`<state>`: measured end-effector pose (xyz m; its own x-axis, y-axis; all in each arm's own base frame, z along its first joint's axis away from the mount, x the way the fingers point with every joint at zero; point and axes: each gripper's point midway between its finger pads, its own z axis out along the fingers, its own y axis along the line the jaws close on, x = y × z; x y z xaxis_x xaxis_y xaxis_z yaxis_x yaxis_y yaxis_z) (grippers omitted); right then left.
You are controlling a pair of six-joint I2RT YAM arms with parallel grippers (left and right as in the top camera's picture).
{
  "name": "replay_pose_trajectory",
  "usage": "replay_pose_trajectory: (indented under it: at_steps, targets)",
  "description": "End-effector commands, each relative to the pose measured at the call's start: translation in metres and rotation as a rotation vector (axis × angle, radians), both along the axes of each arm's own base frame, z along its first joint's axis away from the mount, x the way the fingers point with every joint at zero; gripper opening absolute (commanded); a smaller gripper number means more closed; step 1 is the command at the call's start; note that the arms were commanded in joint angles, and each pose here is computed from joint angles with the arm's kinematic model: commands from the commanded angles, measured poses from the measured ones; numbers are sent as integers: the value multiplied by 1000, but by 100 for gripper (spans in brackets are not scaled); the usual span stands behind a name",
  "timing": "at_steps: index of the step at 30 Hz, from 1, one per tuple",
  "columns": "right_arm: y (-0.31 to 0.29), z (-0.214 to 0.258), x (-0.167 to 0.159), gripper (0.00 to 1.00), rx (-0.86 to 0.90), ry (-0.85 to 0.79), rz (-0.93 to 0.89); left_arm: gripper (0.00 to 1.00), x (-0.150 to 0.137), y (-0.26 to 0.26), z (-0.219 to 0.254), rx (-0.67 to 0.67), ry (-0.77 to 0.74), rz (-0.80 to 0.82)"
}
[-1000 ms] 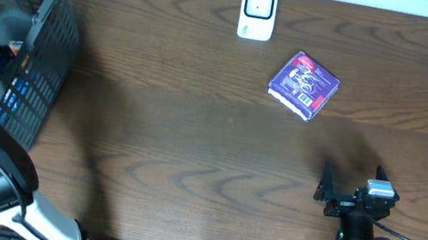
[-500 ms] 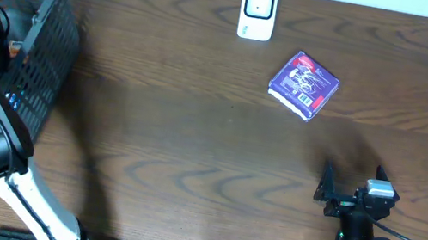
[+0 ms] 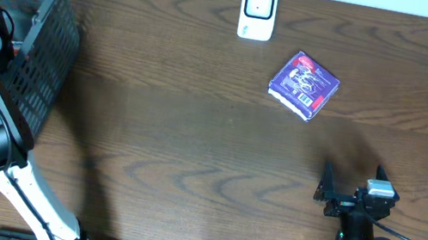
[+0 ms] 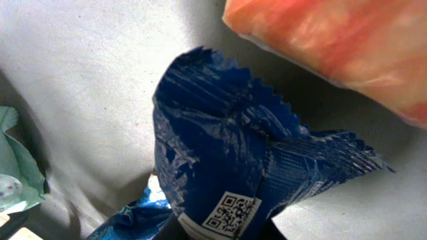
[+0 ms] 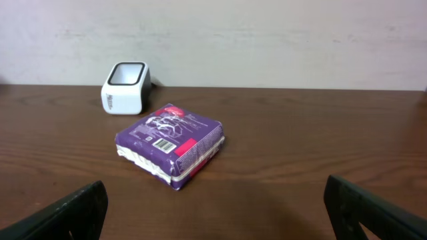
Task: Scan the item barcode
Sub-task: 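Reach the left gripper into the basket and grasp the blue packet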
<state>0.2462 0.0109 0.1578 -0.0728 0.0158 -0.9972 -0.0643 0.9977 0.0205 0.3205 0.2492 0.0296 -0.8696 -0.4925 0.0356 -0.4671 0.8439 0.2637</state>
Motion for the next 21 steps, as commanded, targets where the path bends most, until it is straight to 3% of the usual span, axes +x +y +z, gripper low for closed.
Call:
replay_pose_trajectory:
  at_steps: [1, 6, 8, 11, 15, 18, 21]
  targets:
    - [1, -1, 0, 99, 14, 1, 4, 7, -7, -5, -22, -45, 35, 52]
    - [1, -1, 0, 99, 14, 1, 4, 7, 14, 8, 52, 80, -192, 334]
    - [1, -1, 0, 99, 14, 1, 4, 7, 27, 14, 113, 154, -402, 428]
    - [1, 0, 0, 99, 14, 1, 4, 7, 39, 7, 199, 176, -692, 409]
    - [1, 0, 0, 99, 14, 1, 4, 7, 35, -16, 310, 183, -1060, 383]
    - [1, -1, 0, 99, 14, 1, 4, 7, 32, -55, 369, 89, -1265, 284]
    - [1, 0, 0, 99, 14, 1, 4, 7, 37, -127, 418, -111, -1433, 92]
